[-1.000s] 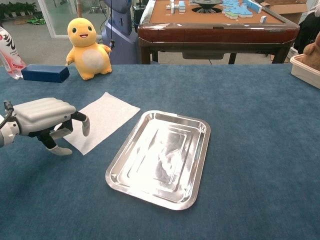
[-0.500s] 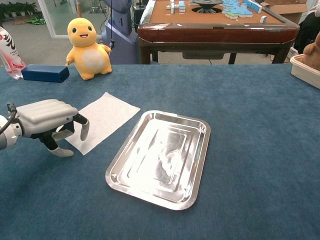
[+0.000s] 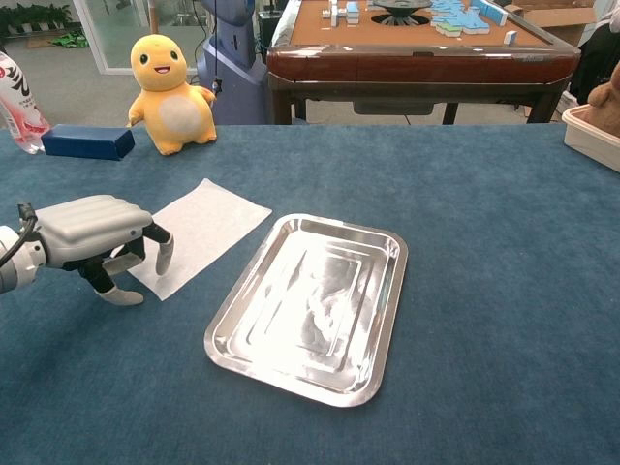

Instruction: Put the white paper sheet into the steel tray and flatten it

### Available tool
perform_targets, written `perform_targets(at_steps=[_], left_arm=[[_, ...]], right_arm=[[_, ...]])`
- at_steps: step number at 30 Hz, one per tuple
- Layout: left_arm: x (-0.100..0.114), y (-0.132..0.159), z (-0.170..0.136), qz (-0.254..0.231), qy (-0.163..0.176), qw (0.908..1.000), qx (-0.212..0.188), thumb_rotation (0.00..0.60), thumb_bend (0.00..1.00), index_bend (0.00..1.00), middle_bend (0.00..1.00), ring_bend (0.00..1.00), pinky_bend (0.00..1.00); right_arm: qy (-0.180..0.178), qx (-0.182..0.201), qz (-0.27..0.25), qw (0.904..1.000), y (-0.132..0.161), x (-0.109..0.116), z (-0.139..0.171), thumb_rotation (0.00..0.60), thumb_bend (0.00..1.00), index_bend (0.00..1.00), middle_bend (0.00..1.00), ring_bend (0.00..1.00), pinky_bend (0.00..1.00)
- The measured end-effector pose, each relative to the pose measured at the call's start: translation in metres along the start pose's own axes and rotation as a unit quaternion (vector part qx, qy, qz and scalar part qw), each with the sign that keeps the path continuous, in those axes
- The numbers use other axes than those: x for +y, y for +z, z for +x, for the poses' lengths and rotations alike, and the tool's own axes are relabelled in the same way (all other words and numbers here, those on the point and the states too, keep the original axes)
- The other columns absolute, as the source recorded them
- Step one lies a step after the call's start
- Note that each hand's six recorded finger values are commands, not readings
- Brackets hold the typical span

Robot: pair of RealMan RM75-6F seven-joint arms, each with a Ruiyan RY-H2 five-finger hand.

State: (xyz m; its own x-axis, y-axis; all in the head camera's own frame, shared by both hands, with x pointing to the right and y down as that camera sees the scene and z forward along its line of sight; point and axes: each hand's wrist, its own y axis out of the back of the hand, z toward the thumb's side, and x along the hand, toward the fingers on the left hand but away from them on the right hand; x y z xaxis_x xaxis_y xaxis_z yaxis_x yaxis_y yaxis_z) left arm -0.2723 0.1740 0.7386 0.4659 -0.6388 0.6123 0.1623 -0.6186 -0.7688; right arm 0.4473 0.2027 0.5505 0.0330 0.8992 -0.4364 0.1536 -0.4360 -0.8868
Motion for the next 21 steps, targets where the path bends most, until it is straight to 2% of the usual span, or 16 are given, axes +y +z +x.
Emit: perform_targets(at_steps=[21], left_arm=[[0.0005, 0.0046, 0.0056, -0.009, 0.016, 0.9998, 0.005, 0.6, 0.21, 0.5, 0.93, 0.66, 0.74]], right_arm=[[0.0, 0.0, -0.001, 1.0, 0.0, 0.0005, 0.0003, 0.6, 0.0, 0.25, 0.3, 0.16, 0.33]])
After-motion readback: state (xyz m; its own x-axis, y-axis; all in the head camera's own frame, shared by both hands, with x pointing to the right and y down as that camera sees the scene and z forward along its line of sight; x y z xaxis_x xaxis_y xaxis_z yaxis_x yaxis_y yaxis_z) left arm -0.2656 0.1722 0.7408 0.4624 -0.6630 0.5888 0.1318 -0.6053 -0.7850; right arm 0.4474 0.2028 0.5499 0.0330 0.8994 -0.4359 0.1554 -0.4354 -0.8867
